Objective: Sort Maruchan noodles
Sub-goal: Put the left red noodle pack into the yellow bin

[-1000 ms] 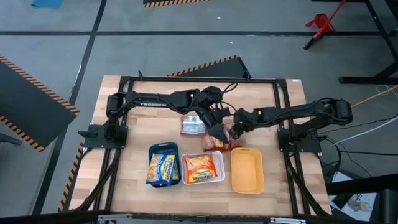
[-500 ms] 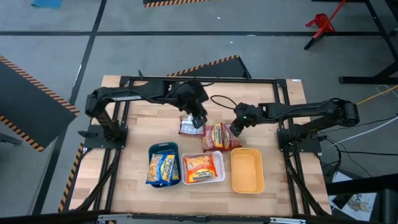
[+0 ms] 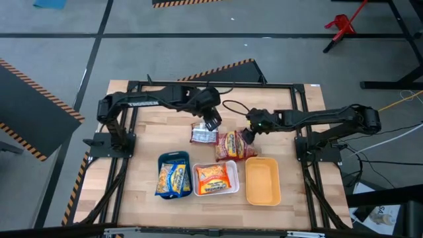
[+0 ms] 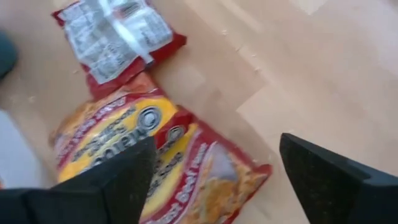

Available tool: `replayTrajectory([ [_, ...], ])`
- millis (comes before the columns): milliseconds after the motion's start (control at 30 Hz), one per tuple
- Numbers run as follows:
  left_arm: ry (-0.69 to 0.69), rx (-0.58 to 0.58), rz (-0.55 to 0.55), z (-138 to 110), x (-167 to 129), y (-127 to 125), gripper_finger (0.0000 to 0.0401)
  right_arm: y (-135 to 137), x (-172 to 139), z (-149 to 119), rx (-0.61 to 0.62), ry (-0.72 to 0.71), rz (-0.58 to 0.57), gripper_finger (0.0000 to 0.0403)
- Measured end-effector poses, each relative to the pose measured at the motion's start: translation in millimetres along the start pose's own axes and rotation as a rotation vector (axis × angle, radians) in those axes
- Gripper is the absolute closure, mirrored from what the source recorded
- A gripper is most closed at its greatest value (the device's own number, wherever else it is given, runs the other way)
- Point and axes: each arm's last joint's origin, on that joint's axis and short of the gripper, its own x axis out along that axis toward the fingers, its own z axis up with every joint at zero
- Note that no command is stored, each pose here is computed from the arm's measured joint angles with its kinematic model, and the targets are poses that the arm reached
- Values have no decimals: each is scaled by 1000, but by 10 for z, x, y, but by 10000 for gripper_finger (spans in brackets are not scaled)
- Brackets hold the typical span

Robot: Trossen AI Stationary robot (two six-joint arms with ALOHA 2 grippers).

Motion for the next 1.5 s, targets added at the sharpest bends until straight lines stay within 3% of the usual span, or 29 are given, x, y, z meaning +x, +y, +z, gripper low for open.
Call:
replayTrajectory([
  [133, -133, -24, 68, 149, 162, 18, 277, -8, 1, -5, -32, -1, -19, 58],
  [300, 62, 10, 96, -16, 196, 125, 273, -13, 1, -17, -34, 13, -20, 57],
  [367, 188, 29, 115, -127, 91, 233, 269, -15, 1, -16, -14, 9, -27, 57],
  [500, 298, 30, 126, -258, -313, 443, 254, -20, 1, -14, 33, 0, -42, 57],
  [633, 308, 0, 147, -421, -726, 609, 234, -25, 1, -4, 50, -24, -67, 56],
  [767, 252, -138, 158, -633, -806, 778, 207, -36, 2, -3, 54, -27, -81, 56],
  [900, 267, -184, 89, -887, -558, 771, 178, -54, 5, 2, 63, -24, -88, 56],
  [1133, 324, -227, -103, -1228, 174, 548, 133, -110, 14, 29, 82, -27, -105, 56],
  [1500, 425, -143, -135, -1409, 960, 215, 109, -184, 27, 66, 99, -23, -110, 56],
])
